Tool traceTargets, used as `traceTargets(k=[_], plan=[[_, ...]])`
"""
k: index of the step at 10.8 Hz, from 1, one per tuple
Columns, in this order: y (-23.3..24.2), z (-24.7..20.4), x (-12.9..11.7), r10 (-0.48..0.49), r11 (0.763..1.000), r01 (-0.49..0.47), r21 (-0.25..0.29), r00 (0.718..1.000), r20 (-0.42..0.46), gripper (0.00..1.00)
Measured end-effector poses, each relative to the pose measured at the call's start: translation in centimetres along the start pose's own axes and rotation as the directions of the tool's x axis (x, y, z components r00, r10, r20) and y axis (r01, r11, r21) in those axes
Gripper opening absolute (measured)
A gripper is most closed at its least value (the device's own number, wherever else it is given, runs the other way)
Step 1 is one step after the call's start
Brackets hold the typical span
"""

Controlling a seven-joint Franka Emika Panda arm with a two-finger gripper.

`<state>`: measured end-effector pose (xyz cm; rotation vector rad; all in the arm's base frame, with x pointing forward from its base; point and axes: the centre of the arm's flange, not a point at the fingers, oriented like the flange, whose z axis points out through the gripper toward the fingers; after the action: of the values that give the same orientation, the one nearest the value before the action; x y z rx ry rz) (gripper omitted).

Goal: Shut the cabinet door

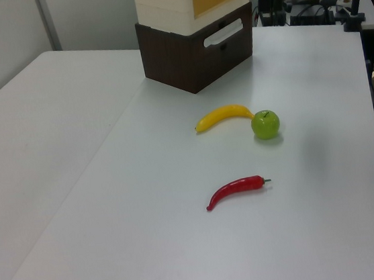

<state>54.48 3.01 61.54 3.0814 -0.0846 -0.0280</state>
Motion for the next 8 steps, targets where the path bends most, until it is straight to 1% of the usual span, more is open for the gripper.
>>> traceTargets(k=[6,8], plan=[[0.00,0.01,0.00,0.000,1.000,0.000,0.000,1.000,0.000,1.00],[0.01,0.04,0.01,0.000,1.000,0.000,0.000,1.000,0.001,0.91]])
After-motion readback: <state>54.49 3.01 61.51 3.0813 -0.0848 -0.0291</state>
